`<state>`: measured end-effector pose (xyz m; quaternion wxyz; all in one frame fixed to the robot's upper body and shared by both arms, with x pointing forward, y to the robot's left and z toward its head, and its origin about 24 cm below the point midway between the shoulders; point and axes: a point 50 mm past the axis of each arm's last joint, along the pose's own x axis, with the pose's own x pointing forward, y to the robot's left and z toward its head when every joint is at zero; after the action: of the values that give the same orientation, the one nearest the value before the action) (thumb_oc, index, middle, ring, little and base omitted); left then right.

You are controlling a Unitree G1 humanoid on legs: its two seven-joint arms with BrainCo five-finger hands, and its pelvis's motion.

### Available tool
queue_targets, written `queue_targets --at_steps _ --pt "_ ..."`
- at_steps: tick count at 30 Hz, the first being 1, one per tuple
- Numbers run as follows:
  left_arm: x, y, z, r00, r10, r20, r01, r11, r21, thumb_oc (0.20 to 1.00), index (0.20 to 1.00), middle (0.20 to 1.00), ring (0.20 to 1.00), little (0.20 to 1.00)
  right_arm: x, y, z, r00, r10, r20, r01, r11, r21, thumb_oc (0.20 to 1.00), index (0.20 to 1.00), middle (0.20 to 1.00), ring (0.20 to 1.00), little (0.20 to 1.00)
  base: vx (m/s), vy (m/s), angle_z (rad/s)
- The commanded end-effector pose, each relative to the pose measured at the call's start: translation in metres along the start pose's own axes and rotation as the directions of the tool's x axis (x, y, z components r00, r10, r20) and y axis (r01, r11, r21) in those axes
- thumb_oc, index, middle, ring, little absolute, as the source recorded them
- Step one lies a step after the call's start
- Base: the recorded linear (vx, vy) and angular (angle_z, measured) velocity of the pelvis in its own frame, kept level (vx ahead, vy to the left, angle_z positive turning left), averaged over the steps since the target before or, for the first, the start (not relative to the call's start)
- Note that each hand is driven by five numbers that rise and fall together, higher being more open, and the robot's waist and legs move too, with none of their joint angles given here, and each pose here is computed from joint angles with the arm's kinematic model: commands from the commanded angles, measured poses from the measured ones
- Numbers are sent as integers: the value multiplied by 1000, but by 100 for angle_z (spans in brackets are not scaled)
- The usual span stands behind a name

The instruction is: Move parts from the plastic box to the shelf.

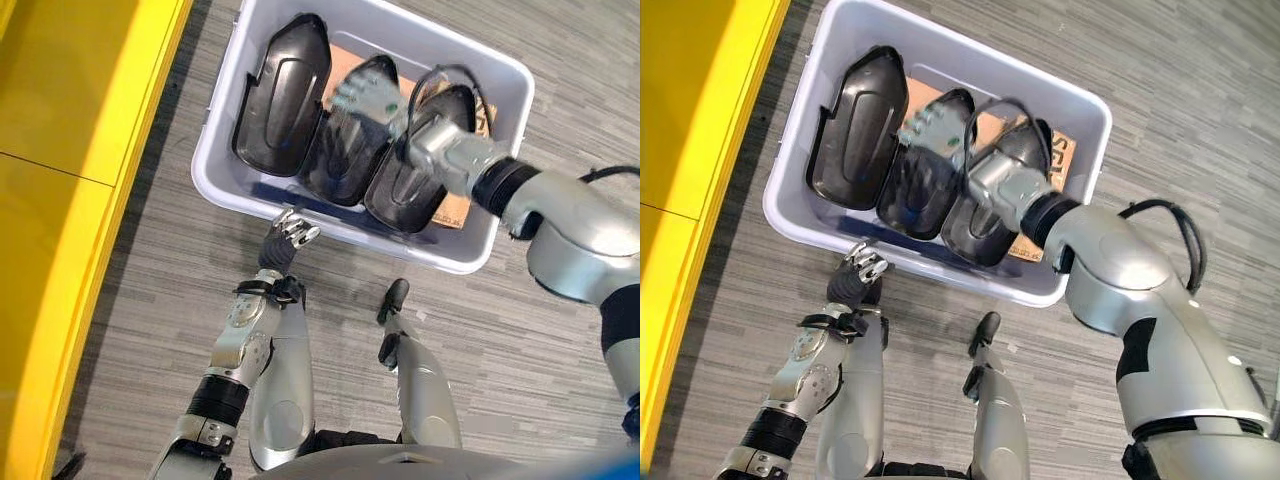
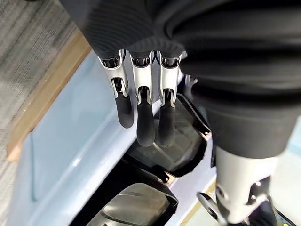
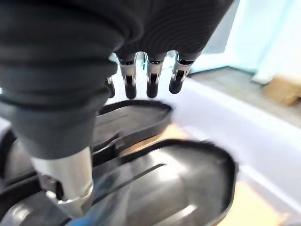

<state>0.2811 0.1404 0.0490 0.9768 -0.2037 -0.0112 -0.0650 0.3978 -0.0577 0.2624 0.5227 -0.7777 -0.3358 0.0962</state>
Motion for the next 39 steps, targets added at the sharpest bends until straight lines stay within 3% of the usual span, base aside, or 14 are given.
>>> queue_targets --at_steps 1,12,21,24,25,26,29,30,32,36,37,39 --pt "5 -47 15 986 -68 153 86 990 -112 1000 1000 1000 1000 1000 -5 -55 -34 990 -131 -57 120 979 -164 1000 1000 1000 1000 1000 1 -30 7" --pt "1 -53 10 986 -61 157 87 982 -166 1000 1000 1000 1000 1000 -46 -69 -35 965 -261 -33 258 963 -71 1000 1000 1000 1000 1000 6 -12 -4" --pt "-4 -52 4 987 -66 145 92 979 -180 1000 1000 1000 1000 1000 -72 -57 -34 946 -312 -93 318 946 66 1000 1000 1000 1000 1000 1 -5 2" --pt "-5 -54 4 986 -63 156 95 975 -201 1000 1000 1000 1000 1000 -84 -40 -36 924 -332 -187 367 909 199 1000 1000 1000 1000 1000 20 -13 1" --pt "-13 -50 -5 991 -54 122 78 976 -202 1000 1000 1000 1000 1000 -94 -19 -30 925 -300 -234 362 881 304 1000 1000 1000 1000 1000 16 -21 4" --pt "-11 -52 -2 989 -64 135 90 977 -196 1000 1000 1000 1000 1000 -95 -24 -33 919 -313 -239 375 879 293 1000 1000 1000 1000 1000 0 0 0" --pt "-12 -50 -2 987 -81 136 106 976 -189 1000 1000 1000 1000 1000 -104 17 -13 922 -221 -319 375 720 584 1000 1000 1000 1000 1000 -44 -1 0" --pt "-15 -45 -5 989 -83 123 104 978 -178 1000 1000 1000 1000 1000 -107 36 0 928 -166 -332 360 625 693 1000 1000 1000 1000 1000 0 0 0" --pt "-20 -39 -10 992 -73 105 91 980 -179 1000 1000 1000 1000 1000 -112 57 18 936 -95 -339 339 506 793 1000 1000 1000 1000 1000 10 -18 -6" --pt "-22 -32 -14 994 -64 84 78 981 -175 1000 1000 1000 1000 1000 -118 75 57 953 -26 -303 300 234 925 1000 1000 1000 1000 1000 -10 -7 0" --pt "-18 -34 -10 993 -70 97 86 981 -171 1000 1000 1000 1000 1000 -116 72 54 951 -38 -306 306 239 921 1000 1000 1000 1000 1000 0 0 0" --pt "-21 -31 -13 994 -62 89 77 981 -177 1000 1000 1000 1000 1000 -122 79 67 957 -17 -289 287 168 943 1000 1000 1000 1000 1000 11 -4 2"
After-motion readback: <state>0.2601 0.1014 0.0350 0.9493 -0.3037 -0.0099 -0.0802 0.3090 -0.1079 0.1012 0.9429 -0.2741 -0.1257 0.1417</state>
